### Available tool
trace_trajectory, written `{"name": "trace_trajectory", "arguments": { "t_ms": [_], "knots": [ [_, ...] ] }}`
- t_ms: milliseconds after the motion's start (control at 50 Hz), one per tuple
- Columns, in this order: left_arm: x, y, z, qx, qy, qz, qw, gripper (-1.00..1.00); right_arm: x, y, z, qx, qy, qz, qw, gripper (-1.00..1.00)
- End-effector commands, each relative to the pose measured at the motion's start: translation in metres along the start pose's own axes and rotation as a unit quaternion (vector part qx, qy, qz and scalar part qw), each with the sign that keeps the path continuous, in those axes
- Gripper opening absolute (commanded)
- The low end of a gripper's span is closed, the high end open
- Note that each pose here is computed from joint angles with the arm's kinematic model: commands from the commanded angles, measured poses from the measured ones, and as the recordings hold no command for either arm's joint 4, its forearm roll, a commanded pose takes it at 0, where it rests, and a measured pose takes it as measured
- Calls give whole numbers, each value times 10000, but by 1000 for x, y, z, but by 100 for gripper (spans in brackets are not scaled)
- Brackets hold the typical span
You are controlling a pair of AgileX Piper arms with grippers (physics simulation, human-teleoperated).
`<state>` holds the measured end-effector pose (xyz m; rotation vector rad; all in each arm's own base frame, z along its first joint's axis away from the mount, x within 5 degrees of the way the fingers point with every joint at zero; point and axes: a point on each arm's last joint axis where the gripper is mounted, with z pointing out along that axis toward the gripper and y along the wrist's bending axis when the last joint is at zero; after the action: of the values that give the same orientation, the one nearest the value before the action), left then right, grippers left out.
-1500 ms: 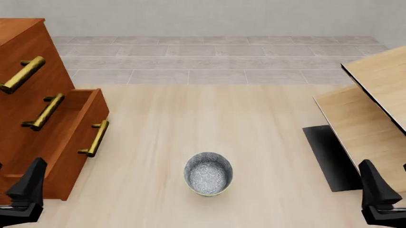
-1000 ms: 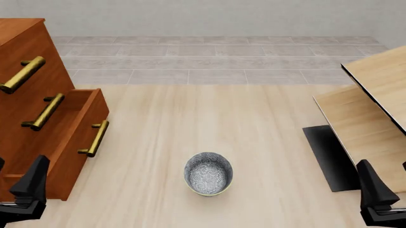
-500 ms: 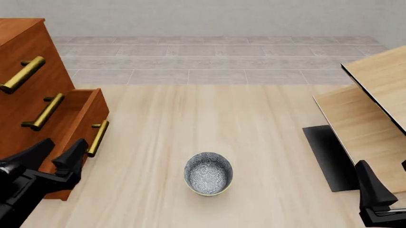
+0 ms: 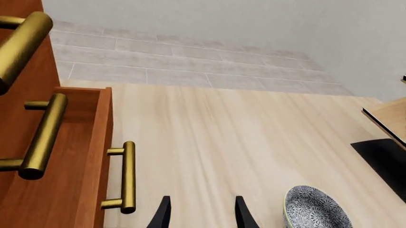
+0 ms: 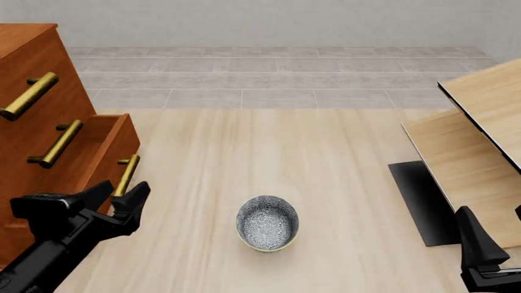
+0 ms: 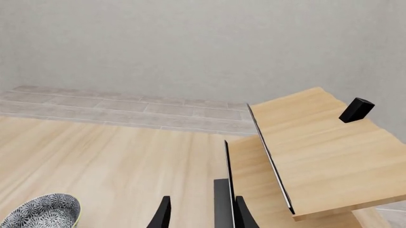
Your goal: Close the bottom drawer of the cabinet.
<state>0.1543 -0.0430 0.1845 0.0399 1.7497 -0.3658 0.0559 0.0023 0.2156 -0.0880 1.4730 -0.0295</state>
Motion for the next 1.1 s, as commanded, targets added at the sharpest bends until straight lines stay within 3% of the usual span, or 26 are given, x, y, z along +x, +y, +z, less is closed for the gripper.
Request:
{"name": "trace_trajectory", "arguments": {
  "t_ms": [20,460,1100],
  "knots": [
    [13,-1,18,56,208,-156,9996,100,0,0,0,-4,-3,-13,10000,100],
    [44,10,55,-158,617,-411,9971,100,0,0,0,-10,-12,-23,10000,100],
    [66,37,73,-696,900,-281,9931,100,0,0,0,-15,-12,-49,10000,100]
  ]
}}
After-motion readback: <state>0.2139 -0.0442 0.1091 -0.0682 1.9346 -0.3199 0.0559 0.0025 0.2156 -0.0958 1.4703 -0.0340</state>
